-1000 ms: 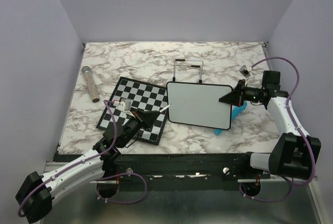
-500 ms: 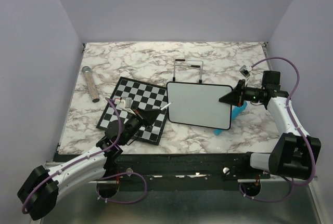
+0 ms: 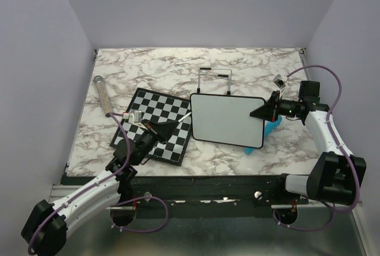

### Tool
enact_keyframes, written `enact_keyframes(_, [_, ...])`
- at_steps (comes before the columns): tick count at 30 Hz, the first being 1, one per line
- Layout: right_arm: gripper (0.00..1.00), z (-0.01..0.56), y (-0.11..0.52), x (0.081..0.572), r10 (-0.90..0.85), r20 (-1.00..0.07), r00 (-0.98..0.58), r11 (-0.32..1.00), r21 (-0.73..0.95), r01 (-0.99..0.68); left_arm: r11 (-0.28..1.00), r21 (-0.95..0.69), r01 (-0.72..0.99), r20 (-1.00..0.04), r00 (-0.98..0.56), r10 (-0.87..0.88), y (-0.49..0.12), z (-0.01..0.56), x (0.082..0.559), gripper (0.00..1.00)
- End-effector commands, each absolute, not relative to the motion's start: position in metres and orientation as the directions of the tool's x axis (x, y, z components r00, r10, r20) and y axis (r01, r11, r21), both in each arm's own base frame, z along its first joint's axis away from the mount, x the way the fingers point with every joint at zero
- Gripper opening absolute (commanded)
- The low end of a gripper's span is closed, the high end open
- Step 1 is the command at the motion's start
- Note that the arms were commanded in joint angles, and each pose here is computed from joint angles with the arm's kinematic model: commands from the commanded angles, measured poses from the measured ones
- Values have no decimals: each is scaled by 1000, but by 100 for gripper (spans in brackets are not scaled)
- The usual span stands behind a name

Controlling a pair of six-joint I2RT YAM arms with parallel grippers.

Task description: Write a sentence on the whiteboard

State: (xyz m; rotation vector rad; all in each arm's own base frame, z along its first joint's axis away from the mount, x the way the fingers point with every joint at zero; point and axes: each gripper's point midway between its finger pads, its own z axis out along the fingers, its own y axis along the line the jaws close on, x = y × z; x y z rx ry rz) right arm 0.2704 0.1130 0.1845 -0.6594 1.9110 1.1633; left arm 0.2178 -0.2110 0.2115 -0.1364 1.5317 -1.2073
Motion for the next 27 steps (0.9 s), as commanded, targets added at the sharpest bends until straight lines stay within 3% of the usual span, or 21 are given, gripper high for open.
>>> enact_keyframes(1, [1, 177, 102, 284, -84, -853, -514, 515, 405, -756, 452, -743, 494, -654, -388, -650, -209, 206, 216, 0])
enact_keyframes(27, [1, 176, 102, 284, -80, -850, -520, 516, 411, -752, 424, -760, 493, -635, -425, -645, -214, 196, 215, 0])
